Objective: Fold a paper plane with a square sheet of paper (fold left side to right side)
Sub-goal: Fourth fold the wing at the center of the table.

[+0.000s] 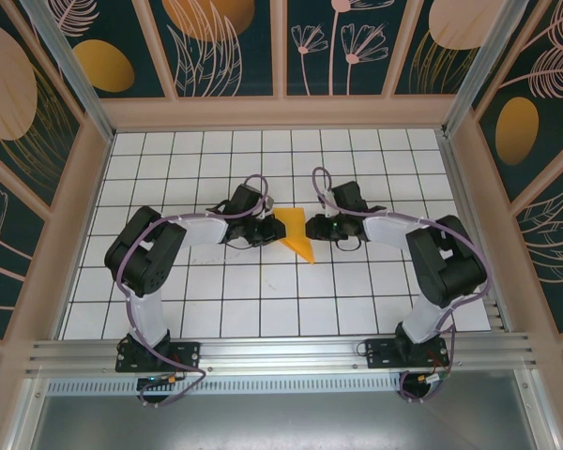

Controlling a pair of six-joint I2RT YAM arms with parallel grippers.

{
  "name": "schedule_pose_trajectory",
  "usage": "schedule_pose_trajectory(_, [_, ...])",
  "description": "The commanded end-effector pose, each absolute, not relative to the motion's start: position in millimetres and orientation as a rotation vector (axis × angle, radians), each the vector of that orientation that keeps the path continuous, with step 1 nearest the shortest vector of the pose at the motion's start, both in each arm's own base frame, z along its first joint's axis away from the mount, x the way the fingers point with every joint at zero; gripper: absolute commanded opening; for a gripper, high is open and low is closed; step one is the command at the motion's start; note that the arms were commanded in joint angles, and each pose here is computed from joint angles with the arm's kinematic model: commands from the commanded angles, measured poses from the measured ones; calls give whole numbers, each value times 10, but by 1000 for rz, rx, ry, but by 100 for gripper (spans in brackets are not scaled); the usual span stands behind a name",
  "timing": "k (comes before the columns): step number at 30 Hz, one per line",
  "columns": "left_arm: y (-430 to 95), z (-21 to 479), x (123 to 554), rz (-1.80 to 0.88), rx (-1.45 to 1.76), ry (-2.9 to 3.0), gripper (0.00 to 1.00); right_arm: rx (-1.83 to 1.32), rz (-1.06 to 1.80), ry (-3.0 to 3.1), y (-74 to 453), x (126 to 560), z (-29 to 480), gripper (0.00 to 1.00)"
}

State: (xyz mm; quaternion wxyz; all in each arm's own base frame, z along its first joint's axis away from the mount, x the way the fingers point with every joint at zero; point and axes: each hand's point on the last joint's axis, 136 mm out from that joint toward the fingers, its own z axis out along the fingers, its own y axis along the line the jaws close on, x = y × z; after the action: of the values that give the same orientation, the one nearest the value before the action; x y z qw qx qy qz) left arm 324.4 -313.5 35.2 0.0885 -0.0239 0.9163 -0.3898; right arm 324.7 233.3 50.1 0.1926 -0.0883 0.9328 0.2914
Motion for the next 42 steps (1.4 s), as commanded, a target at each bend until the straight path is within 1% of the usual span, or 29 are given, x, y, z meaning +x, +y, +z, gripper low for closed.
schedule_pose_trajectory(1, [-3220,588,3333,-1203,-45,2663,18,-256,707,2539,2194,3262,727,40])
schedule_pose_trajectory(5, [-3220,661,3337,-1210,-49,2651,19,-302,577,2476,2186,3144,822,47])
schedule_pose_trajectory(10, [-3226,728,3344,-1223,-56,2640,19,-390,456,2422,2393,2915,773,54])
schedule_pose_trajectory(18, [-3234,751,3345,-1229,-59,2640,20,-461,336,2424,2560,2823,572,56])
schedule_pose_trajectory(29, [-3235,760,3354,-1226,-61,2643,20,-515,235,2442,2670,2844,415,55])
schedule_pose_trajectory(33, [-3234,762,3361,-1220,-58,2644,20,-512,211,2447,2649,2860,388,53])
schedule_pose_trajectory(42, [-3237,777,3364,-1215,-51,2644,21,-518,192,2465,2636,2852,316,42])
